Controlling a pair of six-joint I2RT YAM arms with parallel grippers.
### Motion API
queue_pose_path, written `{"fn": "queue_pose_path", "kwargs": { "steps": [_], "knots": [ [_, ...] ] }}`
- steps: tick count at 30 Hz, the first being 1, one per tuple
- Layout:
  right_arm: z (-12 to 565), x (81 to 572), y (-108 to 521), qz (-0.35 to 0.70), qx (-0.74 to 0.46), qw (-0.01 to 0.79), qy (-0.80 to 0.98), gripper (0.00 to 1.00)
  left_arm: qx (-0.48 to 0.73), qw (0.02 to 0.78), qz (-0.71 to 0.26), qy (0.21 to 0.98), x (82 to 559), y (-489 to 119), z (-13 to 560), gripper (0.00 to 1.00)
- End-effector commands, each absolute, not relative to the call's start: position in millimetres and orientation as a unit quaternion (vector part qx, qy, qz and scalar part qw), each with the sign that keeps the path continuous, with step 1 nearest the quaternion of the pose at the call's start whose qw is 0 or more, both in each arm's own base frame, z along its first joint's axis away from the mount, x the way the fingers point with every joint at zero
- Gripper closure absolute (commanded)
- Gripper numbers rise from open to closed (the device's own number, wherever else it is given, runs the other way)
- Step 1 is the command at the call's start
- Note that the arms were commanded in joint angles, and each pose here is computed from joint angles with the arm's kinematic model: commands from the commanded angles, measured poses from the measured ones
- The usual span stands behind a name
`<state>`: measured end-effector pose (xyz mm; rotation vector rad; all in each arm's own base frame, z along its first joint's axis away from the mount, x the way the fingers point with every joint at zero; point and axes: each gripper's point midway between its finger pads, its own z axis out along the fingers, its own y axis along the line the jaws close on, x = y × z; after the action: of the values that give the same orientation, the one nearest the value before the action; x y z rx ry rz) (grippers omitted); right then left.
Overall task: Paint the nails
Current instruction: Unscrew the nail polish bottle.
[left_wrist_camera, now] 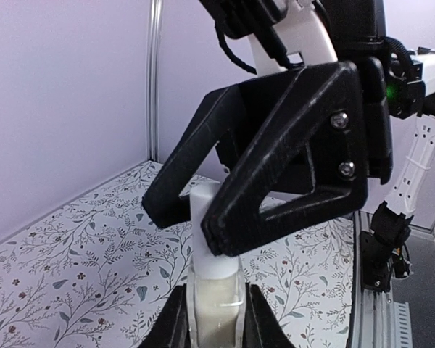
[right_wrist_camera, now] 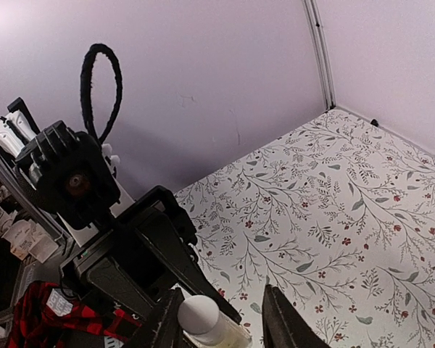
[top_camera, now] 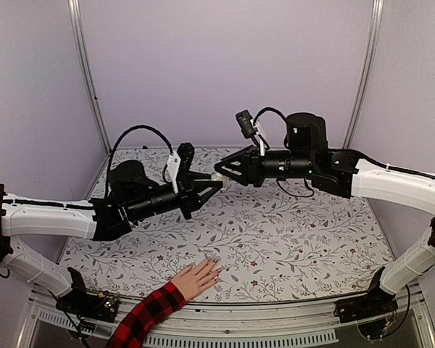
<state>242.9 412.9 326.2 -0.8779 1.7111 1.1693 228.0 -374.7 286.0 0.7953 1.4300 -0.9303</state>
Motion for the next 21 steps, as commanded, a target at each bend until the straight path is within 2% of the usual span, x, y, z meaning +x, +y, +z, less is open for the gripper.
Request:
{"fn": "queue_pose_path", "kwargs": {
  "steps": [1,13,16,21],
  "knots": [
    [333.9,245.0,417.1,0.471,-0.346,0.432,0.686,0.66,0.335,0.599,-0.4,0.607,230.8,-377.4,297.5,1.0],
    [331.7,239.0,428.7,0.482,-0.364,0.411,0.682,1.0,0.327,0.605,-0.389,0.613,234.9,-374.3,296.5,1.0],
    [333.8,239.4,429.0,0.482,-0.363,0.414,0.681,1.0,0.331,0.602,-0.387,0.615,235.5,-375.9,294.0,1.0],
    [334.6,240.7,428.9,0.479,-0.359,0.418,0.684,1.0,0.339,0.594,-0.386,0.619,236.7,-381.8,289.9,0.86]
  ]
}}
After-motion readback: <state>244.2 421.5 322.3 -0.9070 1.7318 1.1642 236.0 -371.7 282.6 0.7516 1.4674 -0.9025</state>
